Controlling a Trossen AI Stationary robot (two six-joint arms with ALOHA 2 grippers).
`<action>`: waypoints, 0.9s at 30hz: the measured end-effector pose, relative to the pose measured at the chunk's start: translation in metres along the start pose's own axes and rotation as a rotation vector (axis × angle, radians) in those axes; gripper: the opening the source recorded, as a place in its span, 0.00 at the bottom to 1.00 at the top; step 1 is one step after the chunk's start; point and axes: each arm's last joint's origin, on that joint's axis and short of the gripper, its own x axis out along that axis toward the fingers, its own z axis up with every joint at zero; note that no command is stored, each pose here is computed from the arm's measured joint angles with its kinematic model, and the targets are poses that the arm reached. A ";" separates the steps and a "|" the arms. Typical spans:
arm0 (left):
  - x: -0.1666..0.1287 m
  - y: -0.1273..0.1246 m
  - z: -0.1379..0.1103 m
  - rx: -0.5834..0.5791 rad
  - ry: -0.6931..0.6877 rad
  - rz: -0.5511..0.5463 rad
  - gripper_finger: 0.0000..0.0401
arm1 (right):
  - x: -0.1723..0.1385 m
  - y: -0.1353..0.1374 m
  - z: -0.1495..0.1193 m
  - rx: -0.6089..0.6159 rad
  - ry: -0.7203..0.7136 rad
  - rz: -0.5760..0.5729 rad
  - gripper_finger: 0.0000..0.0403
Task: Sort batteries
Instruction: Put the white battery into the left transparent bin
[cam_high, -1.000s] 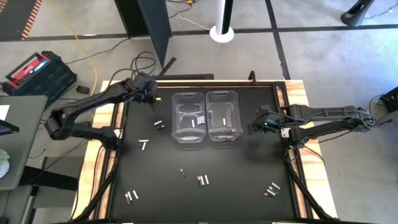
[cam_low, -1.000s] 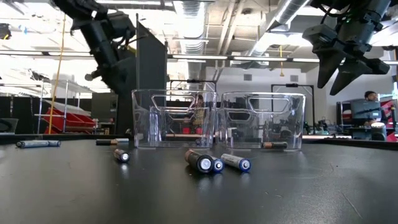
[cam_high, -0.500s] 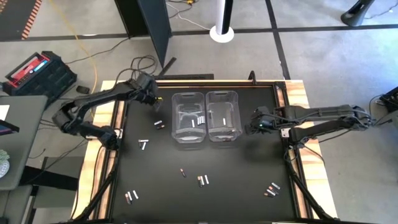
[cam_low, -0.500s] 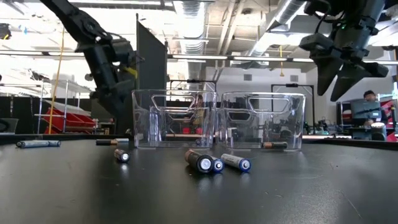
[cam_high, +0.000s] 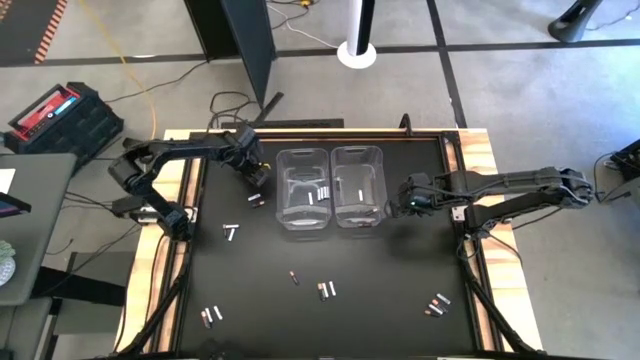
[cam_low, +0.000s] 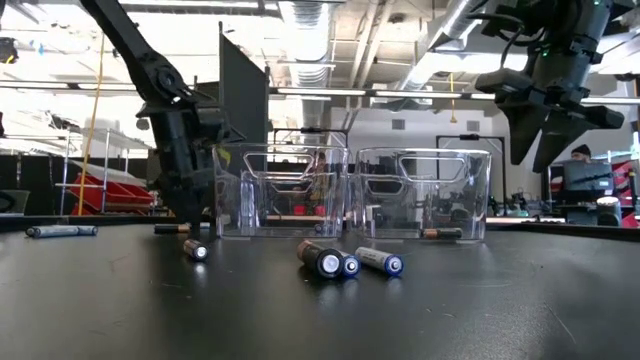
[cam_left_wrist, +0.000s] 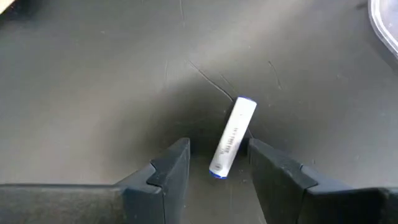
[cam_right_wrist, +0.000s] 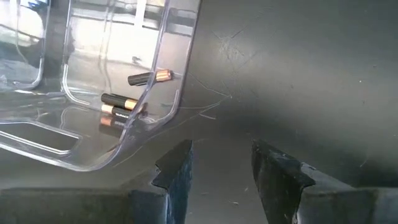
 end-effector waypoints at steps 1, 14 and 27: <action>0.000 0.000 0.000 0.000 0.000 -0.002 0.39 | 0.000 0.000 0.000 0.000 0.000 0.000 0.45; 0.000 -0.001 -0.002 0.093 0.025 -0.008 0.37 | 0.000 0.000 0.000 0.000 0.004 0.000 0.45; 0.000 -0.003 -0.003 0.109 0.036 -0.015 0.11 | 0.000 0.000 0.000 0.002 0.004 0.001 0.45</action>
